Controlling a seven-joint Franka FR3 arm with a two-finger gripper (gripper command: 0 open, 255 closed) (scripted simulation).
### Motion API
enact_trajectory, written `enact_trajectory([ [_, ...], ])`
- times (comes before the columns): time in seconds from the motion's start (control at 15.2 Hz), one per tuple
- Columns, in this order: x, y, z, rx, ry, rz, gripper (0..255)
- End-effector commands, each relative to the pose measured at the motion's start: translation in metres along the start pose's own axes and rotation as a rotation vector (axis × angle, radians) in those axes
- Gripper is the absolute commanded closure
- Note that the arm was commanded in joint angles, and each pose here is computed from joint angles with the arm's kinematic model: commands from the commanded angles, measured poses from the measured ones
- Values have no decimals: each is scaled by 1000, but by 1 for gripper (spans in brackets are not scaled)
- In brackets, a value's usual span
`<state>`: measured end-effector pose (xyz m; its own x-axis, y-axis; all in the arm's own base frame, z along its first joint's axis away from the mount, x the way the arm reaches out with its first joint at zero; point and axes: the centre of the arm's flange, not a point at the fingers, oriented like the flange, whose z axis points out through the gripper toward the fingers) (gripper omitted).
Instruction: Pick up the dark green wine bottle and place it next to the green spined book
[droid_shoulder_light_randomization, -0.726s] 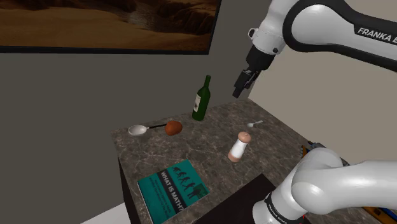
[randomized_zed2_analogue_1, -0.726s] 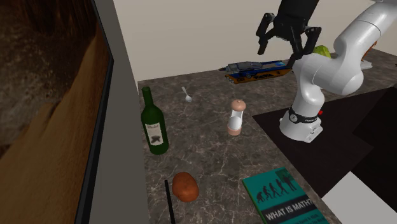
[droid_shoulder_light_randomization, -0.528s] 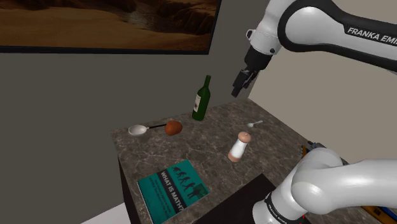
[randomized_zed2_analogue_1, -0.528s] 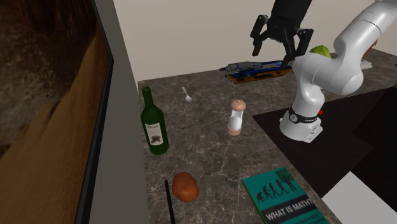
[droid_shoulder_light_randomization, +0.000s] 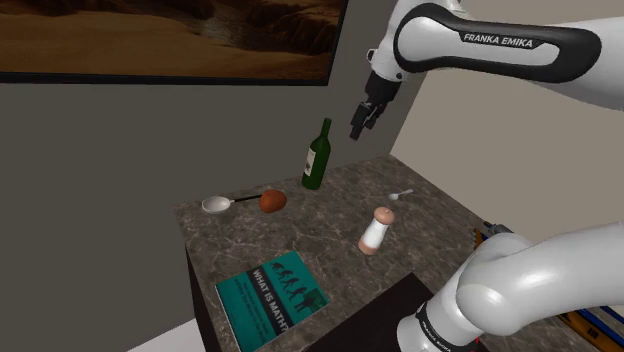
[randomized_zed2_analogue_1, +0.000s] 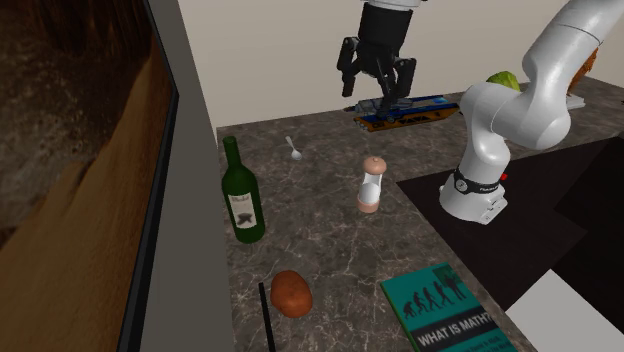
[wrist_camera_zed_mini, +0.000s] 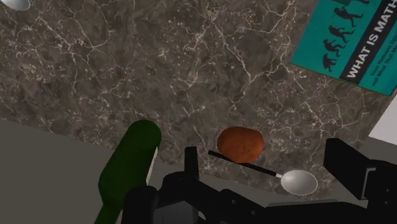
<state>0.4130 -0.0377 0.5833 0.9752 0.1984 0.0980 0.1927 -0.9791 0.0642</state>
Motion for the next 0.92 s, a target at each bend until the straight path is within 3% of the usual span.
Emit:
enact_trajectory([
  [0.0, 19, 18, 10, 2, -6, -8, 0],
  [0.86, 134, 134, 78, 18, -41, -54, 0],
])
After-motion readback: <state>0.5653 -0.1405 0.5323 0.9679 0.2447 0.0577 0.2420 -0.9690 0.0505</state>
